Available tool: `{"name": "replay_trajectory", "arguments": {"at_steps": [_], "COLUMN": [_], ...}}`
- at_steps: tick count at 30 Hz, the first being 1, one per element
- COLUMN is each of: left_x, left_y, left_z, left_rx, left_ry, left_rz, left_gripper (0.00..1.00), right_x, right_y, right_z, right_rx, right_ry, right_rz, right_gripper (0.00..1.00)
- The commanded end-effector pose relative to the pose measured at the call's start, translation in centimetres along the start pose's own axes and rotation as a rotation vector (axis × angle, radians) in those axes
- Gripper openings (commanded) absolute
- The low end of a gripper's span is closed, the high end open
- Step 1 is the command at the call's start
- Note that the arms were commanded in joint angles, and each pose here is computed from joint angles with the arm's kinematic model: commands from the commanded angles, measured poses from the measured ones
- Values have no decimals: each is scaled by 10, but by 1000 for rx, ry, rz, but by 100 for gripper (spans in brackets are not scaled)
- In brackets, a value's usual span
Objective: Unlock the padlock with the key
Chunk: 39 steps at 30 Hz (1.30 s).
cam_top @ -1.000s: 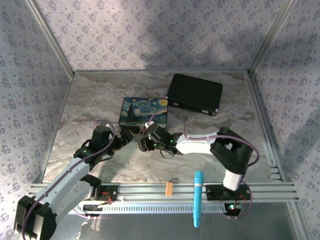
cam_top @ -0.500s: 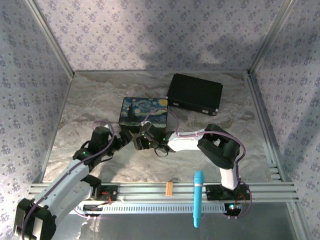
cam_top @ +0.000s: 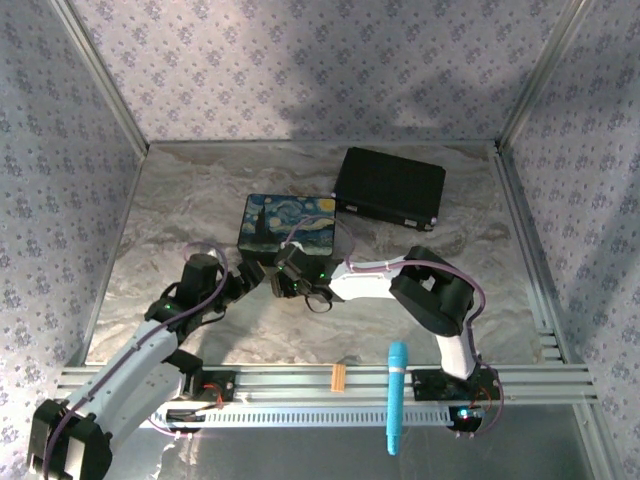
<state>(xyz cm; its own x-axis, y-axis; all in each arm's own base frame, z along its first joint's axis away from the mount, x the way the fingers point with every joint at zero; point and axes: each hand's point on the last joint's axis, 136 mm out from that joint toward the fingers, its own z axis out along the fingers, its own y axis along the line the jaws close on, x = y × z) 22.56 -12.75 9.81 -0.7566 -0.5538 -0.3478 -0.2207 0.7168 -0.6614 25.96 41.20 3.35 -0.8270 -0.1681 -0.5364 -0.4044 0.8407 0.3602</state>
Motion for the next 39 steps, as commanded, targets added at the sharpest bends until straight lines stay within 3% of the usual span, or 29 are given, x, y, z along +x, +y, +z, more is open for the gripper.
{"name": "replay_trajectory", "arguments": {"at_steps": [1,9,19,22,24,29,32,36,39], "left_x": [-2,-13,-32,-30,-28,-21,-10,23,34], "left_y": [2,-13,-59,-79,-96,-124,-132,-147,-142], "left_z": [-3,-11,-34,-31,-27,2,21,29,43], "left_rx": [-16,7,43,-2,-81,-242,-218,-77,-91], "left_ry": [-17,-47,-145,-158,-145,-9,68,213,261], "left_rz": [11,97,359,530,716,1132,1300,1470,1568], "left_gripper": [100,100,100,100,100,97,92,88,88], "right_x": [19,16,28,30,31,36,38,39,37], "right_y": [-14,-14,-36,-42,-47,-60,-65,-78,-85], "right_z": [4,-17,-43,-48,-50,-57,-64,-70,-73], "right_rx": [30,-78,-241,-293,-311,-304,-301,-295,-303], "right_ry": [51,-20,-38,-34,-31,-31,-21,-22,-39], "right_rz": [25,88,178,203,220,208,198,226,258], "right_gripper": [38,18,8,8,9,9,9,9,8]}}
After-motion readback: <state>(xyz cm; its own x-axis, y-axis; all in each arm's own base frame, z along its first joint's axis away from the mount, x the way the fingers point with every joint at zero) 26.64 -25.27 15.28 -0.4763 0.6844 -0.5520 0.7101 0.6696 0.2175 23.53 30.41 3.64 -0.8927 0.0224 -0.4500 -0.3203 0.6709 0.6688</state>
